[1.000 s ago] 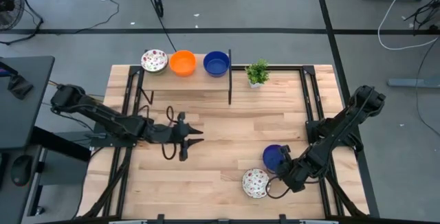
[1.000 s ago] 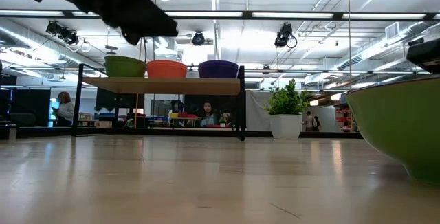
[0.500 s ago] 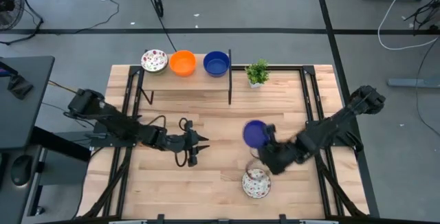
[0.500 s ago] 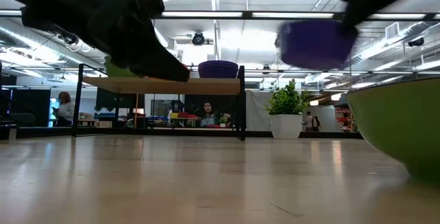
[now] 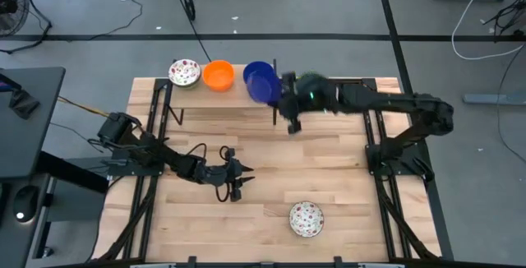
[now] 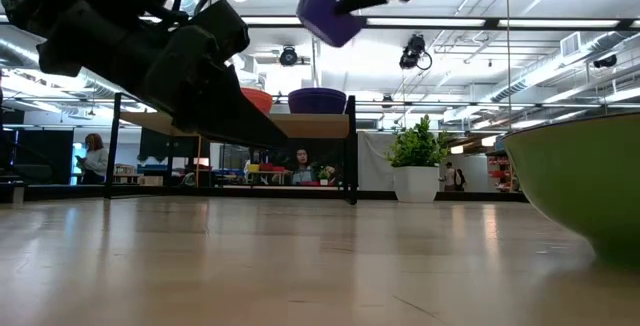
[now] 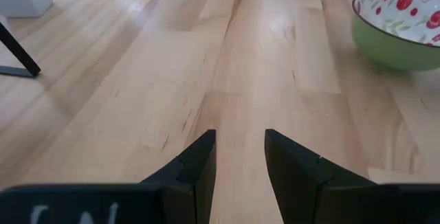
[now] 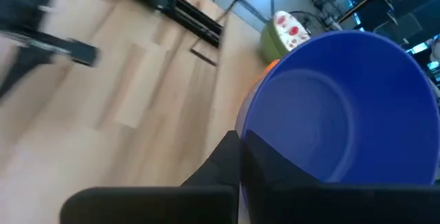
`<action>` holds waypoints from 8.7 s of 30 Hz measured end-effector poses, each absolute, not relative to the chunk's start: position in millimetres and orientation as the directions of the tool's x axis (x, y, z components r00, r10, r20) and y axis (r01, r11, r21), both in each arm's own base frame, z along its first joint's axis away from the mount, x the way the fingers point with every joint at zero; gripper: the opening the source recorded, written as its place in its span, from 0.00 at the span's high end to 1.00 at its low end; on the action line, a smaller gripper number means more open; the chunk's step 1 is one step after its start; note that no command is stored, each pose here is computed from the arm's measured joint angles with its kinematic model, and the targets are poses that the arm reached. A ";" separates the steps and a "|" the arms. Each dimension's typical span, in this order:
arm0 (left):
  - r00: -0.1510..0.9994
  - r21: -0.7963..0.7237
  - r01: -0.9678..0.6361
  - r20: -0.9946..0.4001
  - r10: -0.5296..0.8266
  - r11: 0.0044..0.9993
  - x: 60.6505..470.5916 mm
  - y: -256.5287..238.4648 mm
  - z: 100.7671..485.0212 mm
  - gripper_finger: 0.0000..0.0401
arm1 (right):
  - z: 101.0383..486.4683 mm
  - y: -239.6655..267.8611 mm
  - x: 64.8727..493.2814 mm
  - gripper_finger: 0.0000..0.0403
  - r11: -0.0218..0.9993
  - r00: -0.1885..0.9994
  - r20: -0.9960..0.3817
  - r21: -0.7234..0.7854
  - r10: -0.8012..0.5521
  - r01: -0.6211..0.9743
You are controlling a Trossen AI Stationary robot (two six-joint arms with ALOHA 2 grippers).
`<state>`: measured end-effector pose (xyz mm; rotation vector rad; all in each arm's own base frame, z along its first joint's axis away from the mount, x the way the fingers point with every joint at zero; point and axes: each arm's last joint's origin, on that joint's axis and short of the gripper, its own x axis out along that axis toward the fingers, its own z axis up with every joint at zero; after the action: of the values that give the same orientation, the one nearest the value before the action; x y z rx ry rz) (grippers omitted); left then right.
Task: Pick & Place Mini bowls
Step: Stack the blue bowl on top of the stacked blue bowls on the shelf, then stack the white bowl top the stacked white bowls on the shelf
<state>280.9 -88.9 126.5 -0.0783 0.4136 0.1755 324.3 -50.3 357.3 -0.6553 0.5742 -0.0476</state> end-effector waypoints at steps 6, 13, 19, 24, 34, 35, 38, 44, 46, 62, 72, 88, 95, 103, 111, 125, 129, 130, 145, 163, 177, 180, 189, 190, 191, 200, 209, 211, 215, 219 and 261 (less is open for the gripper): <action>0.901 -0.039 -0.185 -0.407 0.153 0.982 280.9 -89.0 126.3 0.68 | 352.1 -101.0 347.7 0.99 0.794 0.839 -0.498 -0.591 -0.220 -0.143; 0.899 -0.032 -0.182 -0.410 0.153 0.983 280.7 -88.9 126.0 0.68 | 332.9 -143.0 365.3 0.99 0.812 0.743 -0.620 -0.554 -0.253 -0.186; 0.899 -0.018 -0.176 -0.410 0.153 0.984 280.8 -88.8 126.0 0.68 | 318.6 -155.9 364.9 0.98 0.834 0.687 -0.680 -0.515 -0.254 -0.201; 0.899 -0.018 -0.176 -0.410 0.153 0.984 280.7 -88.8 126.0 0.68 | 318.2 -155.5 364.7 0.95 0.835 0.684 -0.684 -0.512 -0.252 -0.204; 0.899 -0.019 -0.177 -0.410 0.153 0.984 280.8 -88.8 126.0 0.68 | 317.9 -157.0 363.8 0.85 0.842 0.680 -0.687 -0.505 -0.257 -0.192; 0.899 -0.019 -0.177 -0.410 0.153 0.984 280.8 -88.8 126.1 0.68 | 317.9 -157.3 363.6 0.84 0.843 0.679 -0.687 -0.504 -0.257 -0.190; 0.899 -0.019 -0.177 -0.410 0.153 0.984 280.7 -88.7 126.0 0.68 | 318.0 -158.4 363.4 0.78 0.840 0.671 -0.686 -0.515 -0.282 -0.172; 0.899 -0.020 -0.176 -0.410 0.153 0.984 280.8 -88.8 126.0 0.68 | 332.1 -150.6 361.2 0.65 0.844 0.699 -0.637 -0.529 -0.325 -0.090; 0.899 -0.020 -0.177 -0.410 0.153 0.984 280.7 -88.8 126.0 0.68 | 341.7 -139.6 358.3 0.63 0.868 0.719 -0.621 -0.495 -0.313 -0.050; 0.906 -0.036 -0.174 -0.397 0.145 0.984 281.3 -89.7 127.4 0.68 | 342.9 -18.0 291.0 0.84 0.954 0.776 -0.611 -0.297 -0.159 -0.038; 0.924 -0.040 -0.107 -0.373 0.085 0.993 282.9 -92.0 130.6 0.68 | 260.1 4.2 239.6 0.98 0.985 0.823 -0.541 -0.101 -0.170 0.138; 0.875 0.175 0.422 -0.336 -0.349 0.889 377.5 -134.5 174.2 0.68 | 159.0 62.0 173.8 0.98 0.959 0.925 -0.344 0.170 -0.158 0.227; 0.729 0.284 0.618 -0.556 -0.398 0.733 410.3 -152.3 170.7 0.68 | 159.5 62.6 173.5 0.98 0.958 0.932 -0.327 0.176 -0.158 0.224; 0.691 0.472 0.709 -0.612 -0.384 0.524 410.0 -163.4 157.8 0.67 | 161.5 64.2 174.2 0.98 0.962 0.942 -0.312 0.194 -0.123 0.190; 0.762 0.541 0.640 -0.534 -0.366 0.545 420.0 -165.5 152.1 0.50 | 162.9 64.4 174.7 0.98 0.963 0.947 -0.298 0.198 -0.121 0.185; 0.794 0.656 0.608 -0.492 -0.356 0.448 437.8 -165.8 132.9 0.56 | 162.3 64.4 174.6 0.97 0.964 0.945 -0.304 0.193 -0.121 0.186; 0.774 0.640 0.632 -0.501 -0.386 0.437 444.5 -168.0 131.5 0.62 | 162.2 64.3 174.5 0.97 0.964 0.945 -0.305 0.192 -0.122 0.186; 0.770 0.636 0.637 -0.503 -0.393 0.434 445.3 -168.5 131.9 0.64 | 162.2 64.3 174.5 0.97 0.964 0.945 -0.305 0.192 -0.122 0.186; 0.755 0.596 0.650 -0.580 -0.307 0.472 430.0 -187.1 138.6 0.96 | 161.2 64.9 174.3 0.97 0.969 0.943 -0.317 0.187 -0.098 0.163; 0.562 0.360 0.092 -0.789 0.250 0.929 304.5 -141.8 284.0 0.97 | 160.6 64.8 174.1 0.97 0.969 0.941 -0.323 0.182 -0.099 0.164; 0.442 0.349 -0.493 -0.689 0.575 0.797 218.8 -5.6 372.7 0.97 | 160.7 64.7 174.1 0.97 0.975 0.941 -0.322 0.158 -0.102 0.159; 0.406 0.366 -0.544 -0.673 0.619 0.755 205.7 13.7 380.2 0.97 | 160.7 64.7 174.1 0.97 0.975 0.941 -0.322 0.158 -0.102 0.159; 0.364 0.354 -0.645 -0.637 0.680 0.677 175.9 37.9 395.3 0.97 | 160.0 64.4 173.9 0.97 0.975 0.939 -0.329 0.152 -0.105 0.162; 0.361 0.356 -0.654 -0.629 0.688 0.668 173.5 39.1 397.4 0.97 | 160.0 64.4 173.9 0.97 0.975 0.939 -0.328 0.152 -0.105 0.162; 0.356 0.360 -0.666 -0.616 0.703 0.653 171.7 40.3 400.2 0.97 | 159.9 64.3 173.9 0.97 0.975 0.938 -0.329 0.152 -0.107 0.164; 0.320 0.387 -0.724 -0.545 0.775 0.571 156.3 54.0 428.7 0.97 | 160.0 63.3 174.2 0.97 0.973 0.938 -0.327 0.150 -0.117 0.174; 0.263 0.426 -0.675 -0.624 0.736 0.603 153.6 81.9 416.9 0.97 | 160.1 63.3 174.2 0.97 0.973 0.938 -0.326 0.150 -0.117 0.174; 0.272 0.410 -0.670 -0.640 0.719 0.619 156.2 88.4 412.1 0.97 | 160.1 63.3 174.2 0.97 0.973 0.938 -0.326 0.150 -0.117 0.174; 0.264 0.408 -0.644 -0.675 0.689 0.647 165.3 100.8 400.3 0.97 | 160.4 63.4 174.3 0.97 0.973 0.939 -0.324 0.153 -0.116 0.173; 0.207 0.447 -0.621 -0.699 0.684 0.645 172.8 110.6 388.9 0.97 | 160.5 63.4 174.4 0.97 0.973 0.939 -0.323 0.155 -0.116 0.174; 0.128 0.368 -0.710 -0.771 0.624 0.600 191.1 164.8 360.9 0.97 | 160.5 63.8 174.4 0.97 0.973 0.940 -0.324 0.161 -0.104 0.163</action>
<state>191.1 164.8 360.9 -0.0958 1.0660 0.9721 174.4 63.8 160.5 0.1878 0.3190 -0.1372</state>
